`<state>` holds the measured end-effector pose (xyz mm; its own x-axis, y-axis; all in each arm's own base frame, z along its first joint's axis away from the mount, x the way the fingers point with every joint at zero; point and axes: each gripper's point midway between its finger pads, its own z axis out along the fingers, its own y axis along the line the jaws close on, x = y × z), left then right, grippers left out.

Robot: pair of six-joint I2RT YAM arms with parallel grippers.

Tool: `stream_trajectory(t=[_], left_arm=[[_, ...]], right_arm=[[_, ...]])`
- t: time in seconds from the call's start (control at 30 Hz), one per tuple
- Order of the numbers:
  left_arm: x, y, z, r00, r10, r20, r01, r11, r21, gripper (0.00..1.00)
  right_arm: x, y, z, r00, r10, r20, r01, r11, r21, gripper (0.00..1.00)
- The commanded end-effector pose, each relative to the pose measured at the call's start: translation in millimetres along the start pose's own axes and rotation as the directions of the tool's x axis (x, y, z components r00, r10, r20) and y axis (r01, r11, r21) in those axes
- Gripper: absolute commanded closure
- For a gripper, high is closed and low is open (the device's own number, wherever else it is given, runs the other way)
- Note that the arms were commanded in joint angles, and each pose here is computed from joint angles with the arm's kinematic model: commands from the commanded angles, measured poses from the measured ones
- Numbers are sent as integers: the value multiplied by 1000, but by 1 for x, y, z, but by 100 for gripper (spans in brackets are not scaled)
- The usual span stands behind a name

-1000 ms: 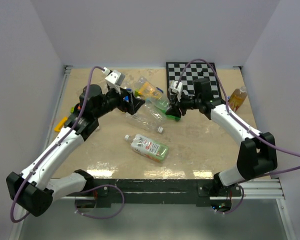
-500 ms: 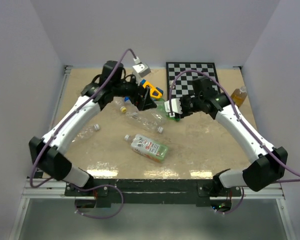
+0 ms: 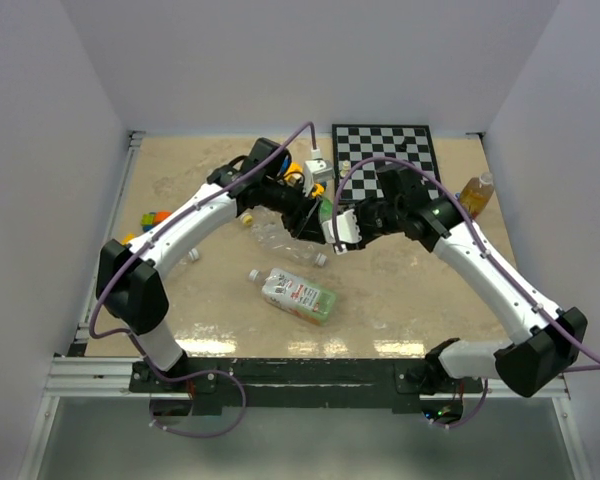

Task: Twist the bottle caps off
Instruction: Pick up the plastic bottle at the center of the board.

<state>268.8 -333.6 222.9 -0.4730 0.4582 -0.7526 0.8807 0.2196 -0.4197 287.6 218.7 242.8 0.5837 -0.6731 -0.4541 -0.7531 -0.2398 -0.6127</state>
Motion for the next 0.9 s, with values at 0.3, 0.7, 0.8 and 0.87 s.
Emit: stream_trajectory(t=[0.3, 0.7, 0.8, 0.87], left_arm=[[21, -8, -7, 988, 147, 40, -147, 989, -19, 100], [19, 3, -59, 810, 561, 172, -433, 770, -469, 100], [23, 4, -58, 802, 575, 164, -442, 755, -484, 100], [29, 4, -56, 811, 563, 161, -432, 761, -483, 100]], right_arm=[[-28, -20, -10, 976, 156, 150, -175, 977, 120, 50], [-58, -33, -64, 661, 566, 493, -652, 758, 5, 2], [-68, -18, -41, 443, 729, 522, -743, 624, -241, 2], [-57, -25, -28, 384, 777, 499, -791, 556, -256, 2]])
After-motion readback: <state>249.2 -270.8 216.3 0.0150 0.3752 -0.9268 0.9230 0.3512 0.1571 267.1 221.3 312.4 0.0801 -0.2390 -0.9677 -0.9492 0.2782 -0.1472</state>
